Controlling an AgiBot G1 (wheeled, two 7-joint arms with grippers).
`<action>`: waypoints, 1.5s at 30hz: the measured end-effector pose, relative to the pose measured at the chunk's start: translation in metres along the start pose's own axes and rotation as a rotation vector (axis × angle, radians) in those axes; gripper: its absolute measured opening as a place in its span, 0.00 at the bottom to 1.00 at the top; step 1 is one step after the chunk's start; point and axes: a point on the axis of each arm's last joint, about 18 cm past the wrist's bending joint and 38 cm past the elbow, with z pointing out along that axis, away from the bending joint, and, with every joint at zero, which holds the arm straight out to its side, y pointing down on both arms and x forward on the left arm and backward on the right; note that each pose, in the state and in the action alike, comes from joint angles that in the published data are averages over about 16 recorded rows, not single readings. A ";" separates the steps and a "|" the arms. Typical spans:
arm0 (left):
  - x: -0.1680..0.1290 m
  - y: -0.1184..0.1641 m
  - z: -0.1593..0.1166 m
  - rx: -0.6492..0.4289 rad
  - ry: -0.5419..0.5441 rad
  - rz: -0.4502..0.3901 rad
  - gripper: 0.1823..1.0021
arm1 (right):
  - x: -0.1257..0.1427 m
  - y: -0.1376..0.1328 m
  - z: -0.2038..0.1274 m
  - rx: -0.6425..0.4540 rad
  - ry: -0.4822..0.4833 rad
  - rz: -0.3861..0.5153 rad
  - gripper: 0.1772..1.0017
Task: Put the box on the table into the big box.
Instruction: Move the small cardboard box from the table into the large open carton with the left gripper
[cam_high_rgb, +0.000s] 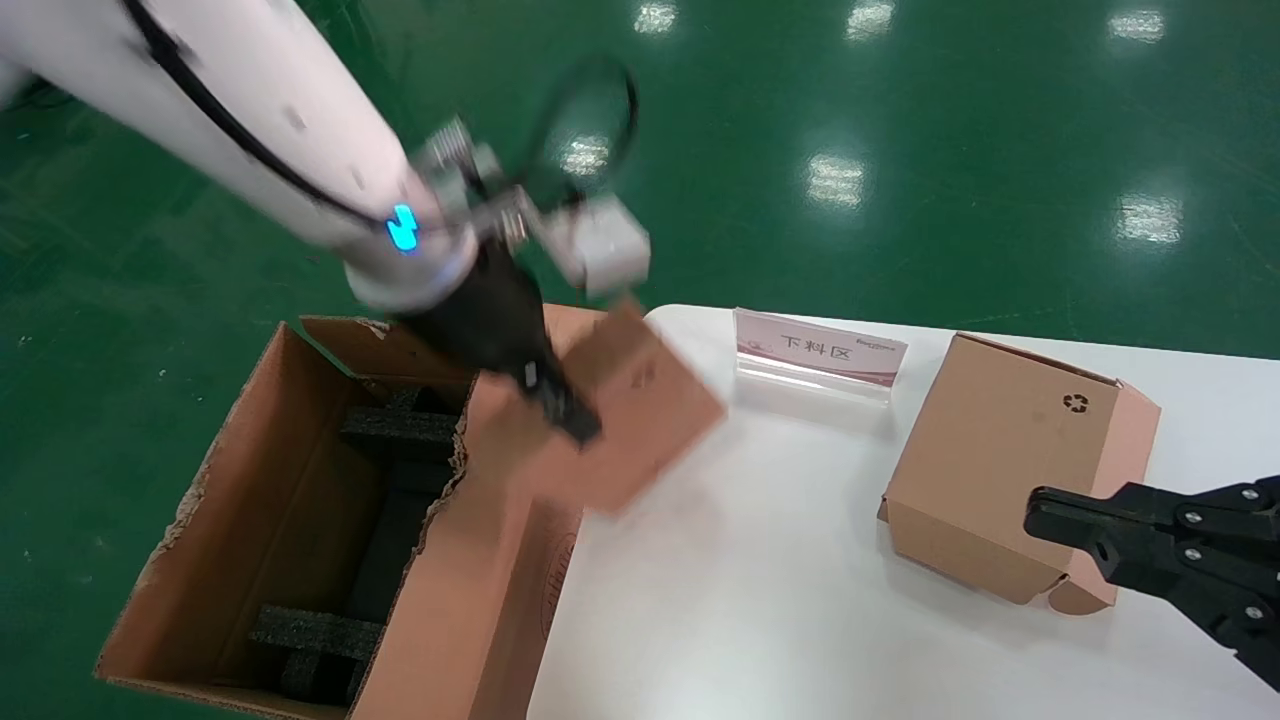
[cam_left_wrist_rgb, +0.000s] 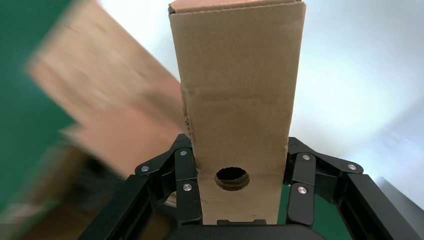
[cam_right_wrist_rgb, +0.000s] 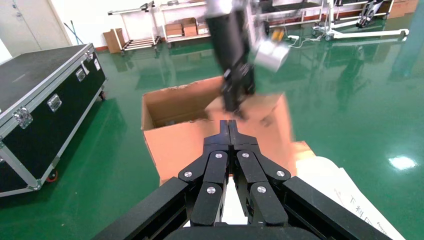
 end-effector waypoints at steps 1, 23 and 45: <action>-0.006 -0.004 -0.009 0.030 -0.027 -0.003 0.20 | 0.000 0.000 0.000 0.000 0.000 0.000 0.06; -0.099 0.032 -0.152 0.254 -0.397 -0.105 0.19 | 0.000 0.000 0.000 0.000 0.000 0.000 0.01; -0.064 0.101 -0.139 -0.171 -0.152 -0.265 0.18 | 0.000 0.000 0.000 0.000 0.000 0.000 0.36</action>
